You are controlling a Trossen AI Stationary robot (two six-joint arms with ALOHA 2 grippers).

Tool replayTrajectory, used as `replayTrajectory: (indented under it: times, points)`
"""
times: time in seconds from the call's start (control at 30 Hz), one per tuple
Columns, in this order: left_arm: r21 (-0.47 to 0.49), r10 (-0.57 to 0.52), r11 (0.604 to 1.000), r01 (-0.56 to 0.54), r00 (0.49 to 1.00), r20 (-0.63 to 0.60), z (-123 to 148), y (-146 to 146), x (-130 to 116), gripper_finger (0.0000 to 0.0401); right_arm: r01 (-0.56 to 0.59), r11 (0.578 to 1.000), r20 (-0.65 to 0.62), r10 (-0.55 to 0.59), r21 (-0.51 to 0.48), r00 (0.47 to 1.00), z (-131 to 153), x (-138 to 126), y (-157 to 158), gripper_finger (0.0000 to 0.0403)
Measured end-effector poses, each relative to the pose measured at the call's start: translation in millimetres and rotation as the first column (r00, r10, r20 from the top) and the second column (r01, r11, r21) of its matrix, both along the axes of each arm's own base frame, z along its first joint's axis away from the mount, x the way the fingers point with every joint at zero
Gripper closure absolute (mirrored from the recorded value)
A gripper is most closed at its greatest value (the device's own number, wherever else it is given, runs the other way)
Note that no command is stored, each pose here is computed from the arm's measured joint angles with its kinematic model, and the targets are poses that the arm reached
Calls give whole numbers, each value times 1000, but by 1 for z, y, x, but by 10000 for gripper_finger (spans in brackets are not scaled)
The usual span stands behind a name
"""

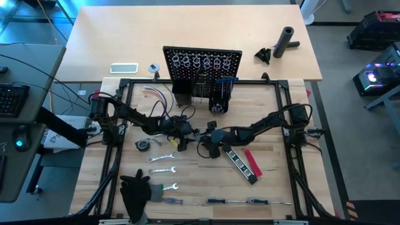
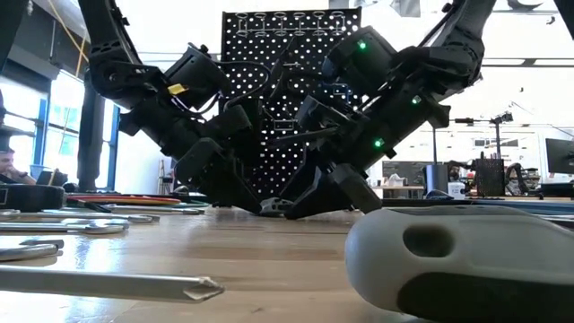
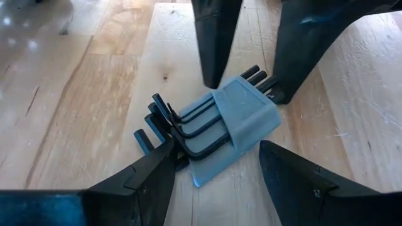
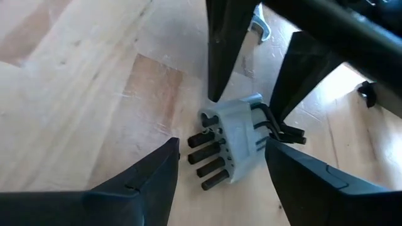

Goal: Hang tools onto peg board
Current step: Put the allen key holder into the small black bin on the black pegboard

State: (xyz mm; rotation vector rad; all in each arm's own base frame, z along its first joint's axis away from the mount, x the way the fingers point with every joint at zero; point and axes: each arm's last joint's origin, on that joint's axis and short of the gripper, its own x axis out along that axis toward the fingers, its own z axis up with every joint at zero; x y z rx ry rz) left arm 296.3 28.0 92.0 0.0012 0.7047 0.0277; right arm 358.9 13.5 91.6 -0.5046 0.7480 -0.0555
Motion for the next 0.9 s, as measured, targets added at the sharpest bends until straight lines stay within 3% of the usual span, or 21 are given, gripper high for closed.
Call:
replayTrajectory:
  times: [0.33, 0.5, 0.67, 0.77, 0.9]
  points:
    - [-19, -7, 1000, 7, 1000, 21, 1, 0, 1, 181, 44, 999, 27, -43, -7, 999, -16, 4, -1, 204]
    - [-31, -9, 999, 9, 1000, 23, 1, 0, 1, 181, 50, 998, 43, -49, -24, 998, -15, 4, 5, 262]
    - [-30, -9, 1000, 9, 1000, 24, 1, 0, 1, 181, 63, 992, 51, -58, -108, 997, -10, 3, 14, 329]
    - [-1, -18, 1000, 18, 1000, 23, 2, -1, 1, 181, 75, 986, 59, -67, -149, 996, -5, 2, 19, 356]
    - [107, -18, 994, 16, 1000, 16, 1, -6, 2, 181, 80, 986, 64, -71, -143, 995, 4, 1, 18, 361]
